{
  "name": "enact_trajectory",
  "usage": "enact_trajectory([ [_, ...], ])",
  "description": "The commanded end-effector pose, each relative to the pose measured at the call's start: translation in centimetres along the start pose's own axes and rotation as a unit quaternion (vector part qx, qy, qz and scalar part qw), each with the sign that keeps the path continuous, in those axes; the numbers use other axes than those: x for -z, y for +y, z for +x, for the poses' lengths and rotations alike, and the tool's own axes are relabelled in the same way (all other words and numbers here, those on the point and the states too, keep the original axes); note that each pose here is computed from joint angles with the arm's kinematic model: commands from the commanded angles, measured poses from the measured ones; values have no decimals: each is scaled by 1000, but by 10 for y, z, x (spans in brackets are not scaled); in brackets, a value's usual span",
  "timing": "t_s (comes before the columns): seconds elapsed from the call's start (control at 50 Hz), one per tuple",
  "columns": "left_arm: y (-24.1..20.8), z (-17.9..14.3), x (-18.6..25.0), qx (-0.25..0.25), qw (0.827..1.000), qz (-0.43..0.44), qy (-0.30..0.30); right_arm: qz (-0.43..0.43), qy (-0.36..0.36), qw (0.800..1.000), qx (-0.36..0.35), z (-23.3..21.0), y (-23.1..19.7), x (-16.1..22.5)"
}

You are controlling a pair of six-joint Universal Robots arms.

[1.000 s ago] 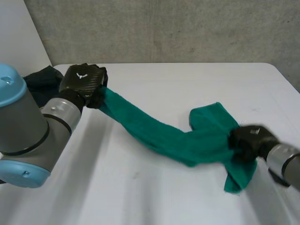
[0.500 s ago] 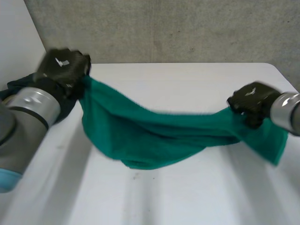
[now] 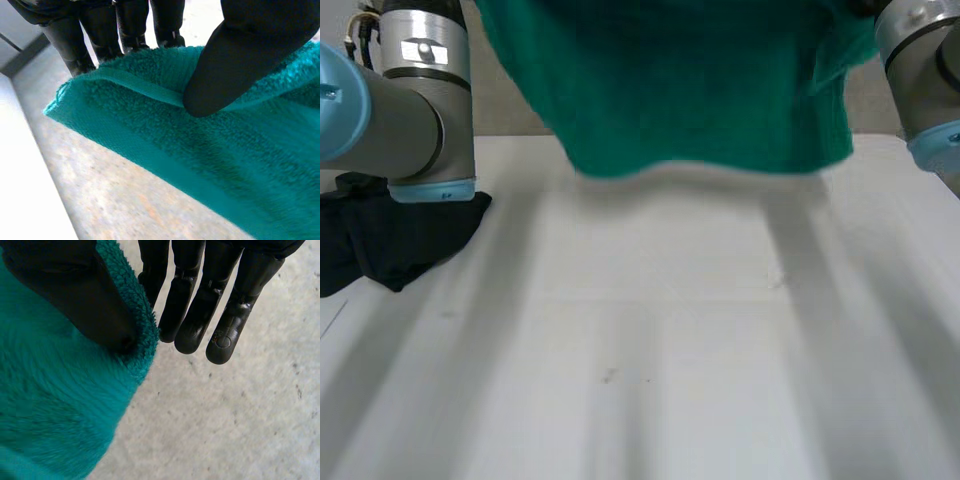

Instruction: Fold the laundry.

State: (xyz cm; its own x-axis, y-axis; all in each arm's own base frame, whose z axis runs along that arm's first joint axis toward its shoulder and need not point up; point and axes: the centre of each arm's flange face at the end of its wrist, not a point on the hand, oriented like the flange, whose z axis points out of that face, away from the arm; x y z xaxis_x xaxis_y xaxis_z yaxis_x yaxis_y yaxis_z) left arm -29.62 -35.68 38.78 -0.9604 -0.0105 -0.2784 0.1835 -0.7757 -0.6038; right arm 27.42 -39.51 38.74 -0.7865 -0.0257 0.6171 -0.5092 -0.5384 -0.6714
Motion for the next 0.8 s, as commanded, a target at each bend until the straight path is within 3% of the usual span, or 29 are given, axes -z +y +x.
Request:
enact_trajectory([
  [0.02,19,6,36,-5,997,-72,36,-75,-132,988,-16,-20,7,30],
  [0.14,47,17,96,-14,976,-193,103,-161,-258,952,-32,-45,27,63],
  [0.26,66,27,155,-19,938,-302,166,-252,-401,880,27,-92,76,109],
  [0.36,72,37,184,-18,920,-338,197,-286,-442,848,57,-120,111,127],
  [0.46,73,48,195,-15,914,-345,213,-291,-434,850,60,-134,128,131],
  [0.54,72,46,193,-16,915,-345,208,-293,-408,864,28,-137,130,130],
  [0.64,69,44,190,-16,917,-341,204,-286,-320,900,-77,-115,112,117],
  [0.74,59,39,183,-14,922,-332,198,-303,-246,904,-173,-80,104,124],
  [0.8,56,36,184,-12,922,-333,197,-325,-208,896,-219,-63,103,138],
])
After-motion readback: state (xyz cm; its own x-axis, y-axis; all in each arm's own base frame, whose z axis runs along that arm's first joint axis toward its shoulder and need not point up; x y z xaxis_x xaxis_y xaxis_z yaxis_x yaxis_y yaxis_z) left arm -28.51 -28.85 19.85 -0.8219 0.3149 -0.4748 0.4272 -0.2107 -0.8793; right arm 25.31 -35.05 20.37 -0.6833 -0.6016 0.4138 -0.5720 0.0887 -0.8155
